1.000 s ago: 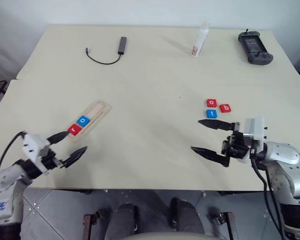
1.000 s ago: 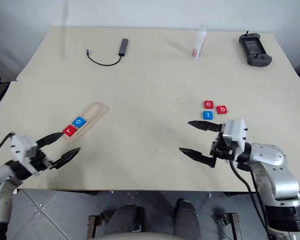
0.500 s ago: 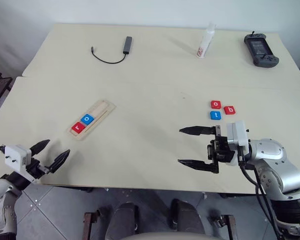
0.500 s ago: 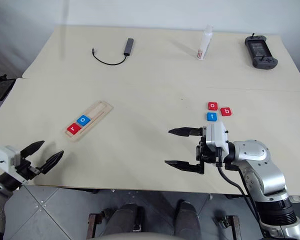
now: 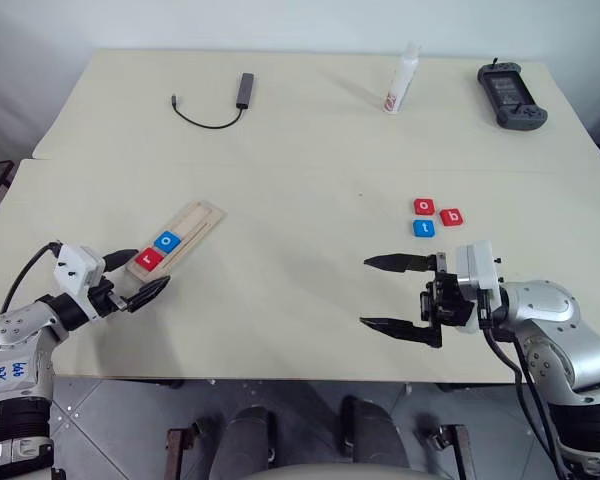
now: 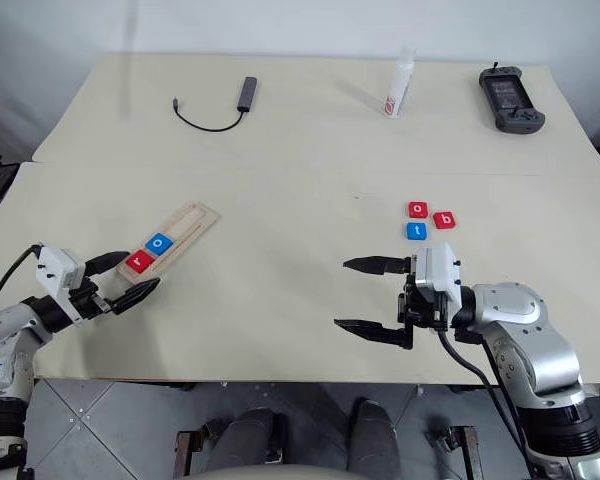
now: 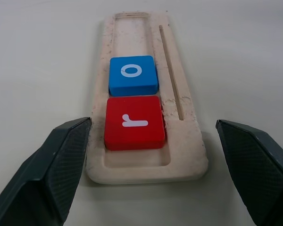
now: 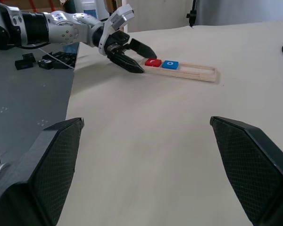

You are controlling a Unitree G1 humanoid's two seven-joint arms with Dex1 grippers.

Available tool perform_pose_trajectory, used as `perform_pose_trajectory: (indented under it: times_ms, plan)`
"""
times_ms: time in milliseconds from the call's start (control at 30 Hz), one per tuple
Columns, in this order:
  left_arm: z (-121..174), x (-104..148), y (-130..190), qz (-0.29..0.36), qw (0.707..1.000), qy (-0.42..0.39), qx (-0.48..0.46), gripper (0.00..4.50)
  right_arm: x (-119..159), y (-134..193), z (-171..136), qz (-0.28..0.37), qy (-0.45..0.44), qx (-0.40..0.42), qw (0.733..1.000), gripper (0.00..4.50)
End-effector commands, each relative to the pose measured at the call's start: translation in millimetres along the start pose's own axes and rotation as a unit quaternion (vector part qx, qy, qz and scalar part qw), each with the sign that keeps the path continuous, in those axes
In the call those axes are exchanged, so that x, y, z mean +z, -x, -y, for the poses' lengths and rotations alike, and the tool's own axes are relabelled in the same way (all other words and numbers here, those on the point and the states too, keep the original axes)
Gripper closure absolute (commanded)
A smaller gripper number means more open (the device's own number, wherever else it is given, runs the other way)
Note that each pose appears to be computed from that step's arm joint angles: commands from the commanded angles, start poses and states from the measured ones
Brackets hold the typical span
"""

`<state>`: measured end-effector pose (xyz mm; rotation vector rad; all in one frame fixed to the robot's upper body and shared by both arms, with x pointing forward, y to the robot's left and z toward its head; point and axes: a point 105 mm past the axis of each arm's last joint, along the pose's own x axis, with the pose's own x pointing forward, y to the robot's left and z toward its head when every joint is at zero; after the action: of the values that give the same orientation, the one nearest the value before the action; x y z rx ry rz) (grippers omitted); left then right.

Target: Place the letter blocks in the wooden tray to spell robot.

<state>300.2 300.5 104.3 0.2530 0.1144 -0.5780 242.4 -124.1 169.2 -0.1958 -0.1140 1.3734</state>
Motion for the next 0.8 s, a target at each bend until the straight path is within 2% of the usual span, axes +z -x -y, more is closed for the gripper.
perform_pose_trajectory:
  times_ms: [33, 200, 367, 500, 800]
  plan:
    - [2, -17, 1, -0.035, 0.999, 0.012, 0.001, 0.02, 12, 3, -3, 0.006, 0.019, -0.001, 1.000, 0.00]
    - [4, -29, 1, -0.060, 0.998, 0.017, 0.000, 0.02, 11, 4, -1, 0.003, 0.020, -0.004, 1.000, 0.00]
    - [9, -37, 4, -0.065, 0.998, 0.014, -0.013, 1.18, 11, 4, 2, 0.003, 0.022, -0.008, 1.000, 0.00]
    - [9, -28, 0, -0.037, 0.999, 0.005, -0.019, 1.18, 10, 6, 2, 0.001, 0.022, -0.010, 1.000, 0.00]
    - [13, -16, -4, -0.023, 0.999, -0.005, -0.035, 1.18, 7, 6, 2, -0.003, 0.020, -0.016, 1.000, 0.00]
